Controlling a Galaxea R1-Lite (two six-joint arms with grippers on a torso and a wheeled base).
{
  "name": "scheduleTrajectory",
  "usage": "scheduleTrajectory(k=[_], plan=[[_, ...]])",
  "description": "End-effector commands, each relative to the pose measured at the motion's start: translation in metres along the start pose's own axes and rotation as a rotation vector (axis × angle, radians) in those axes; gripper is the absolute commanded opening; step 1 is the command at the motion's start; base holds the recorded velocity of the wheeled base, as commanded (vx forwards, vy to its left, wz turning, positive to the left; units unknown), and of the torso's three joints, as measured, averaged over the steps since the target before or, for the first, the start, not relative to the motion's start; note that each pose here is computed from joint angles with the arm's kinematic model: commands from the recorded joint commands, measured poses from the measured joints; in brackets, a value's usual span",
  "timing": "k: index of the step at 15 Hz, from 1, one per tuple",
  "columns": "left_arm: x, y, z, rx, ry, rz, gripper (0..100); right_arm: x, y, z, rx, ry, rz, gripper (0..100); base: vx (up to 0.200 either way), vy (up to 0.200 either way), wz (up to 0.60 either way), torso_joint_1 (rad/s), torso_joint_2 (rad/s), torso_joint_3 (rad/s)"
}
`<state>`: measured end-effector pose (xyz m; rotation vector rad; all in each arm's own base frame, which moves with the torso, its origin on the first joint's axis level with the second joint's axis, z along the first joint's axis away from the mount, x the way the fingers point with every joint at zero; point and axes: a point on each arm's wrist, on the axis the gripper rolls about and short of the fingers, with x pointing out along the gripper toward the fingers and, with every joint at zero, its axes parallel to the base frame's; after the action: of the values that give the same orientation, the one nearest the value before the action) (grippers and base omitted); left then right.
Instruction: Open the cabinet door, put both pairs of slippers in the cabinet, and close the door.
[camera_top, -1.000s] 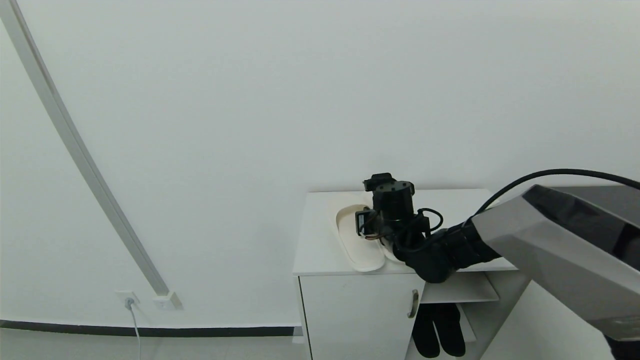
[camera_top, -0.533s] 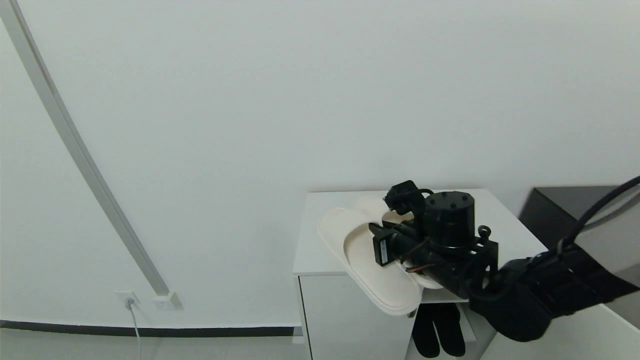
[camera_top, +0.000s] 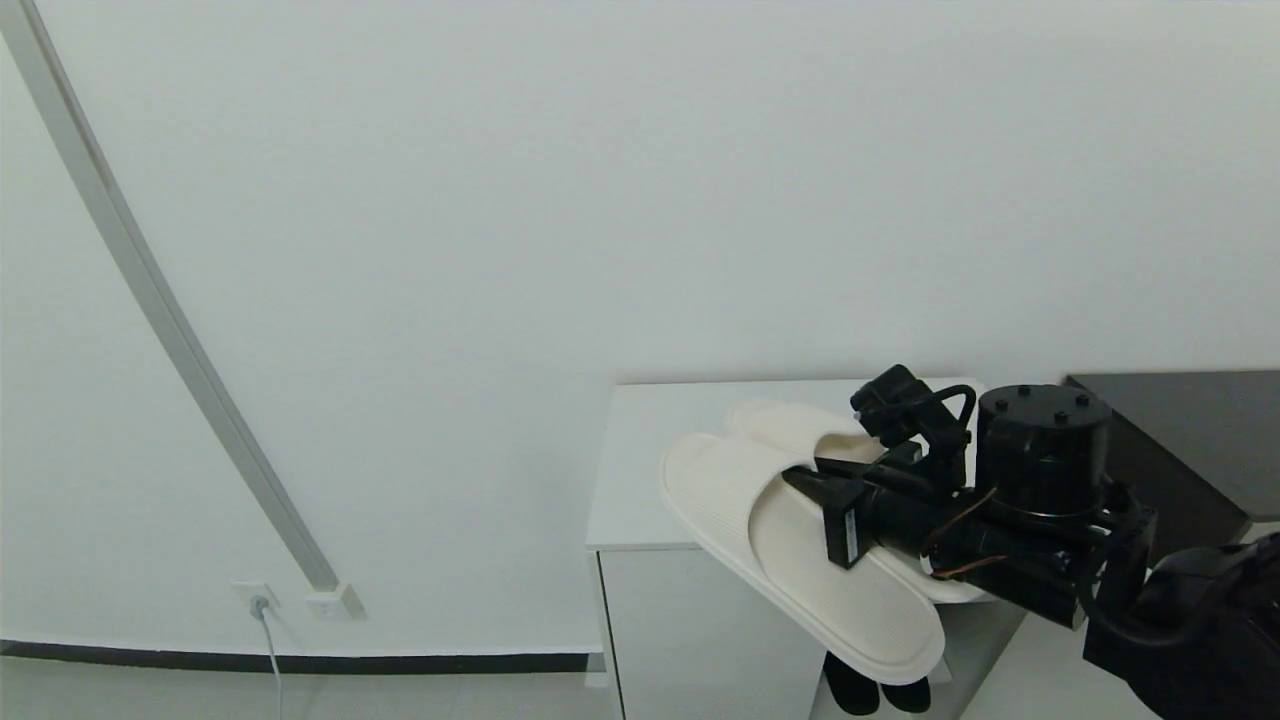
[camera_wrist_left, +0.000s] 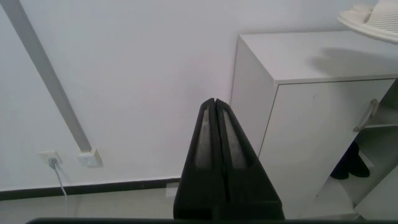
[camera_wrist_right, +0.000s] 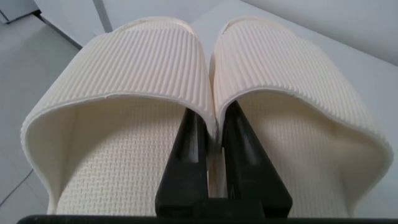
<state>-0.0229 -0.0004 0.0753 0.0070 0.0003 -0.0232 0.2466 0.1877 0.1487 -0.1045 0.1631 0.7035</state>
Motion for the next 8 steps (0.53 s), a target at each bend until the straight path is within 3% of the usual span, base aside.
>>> scheduleTrajectory(k=[1,2,8], plan=[[0.0001,0.0,0.0,-0.001,0.001,0.0,0,-0.0022,-0.0007,0.0018,-0.001,-0.006,-0.003,0,0.0,0.0,0.0,0.0,0.0,0.0],[0.0001,0.0,0.0,-0.001,0.001,0.0,0,-0.0012,-0.0002,0.0006,-0.001,-0.001,-0.001,0,0.0,0.0,0.0,0.0,0.0,0.0],[0.0001,0.0,0.0,-0.002,0.001,0.0,0,0.0,0.0006,-0.0011,-0.001,0.005,-0.003,0,-0.2,0.0,0.0,0.001,0.0,0.003]])
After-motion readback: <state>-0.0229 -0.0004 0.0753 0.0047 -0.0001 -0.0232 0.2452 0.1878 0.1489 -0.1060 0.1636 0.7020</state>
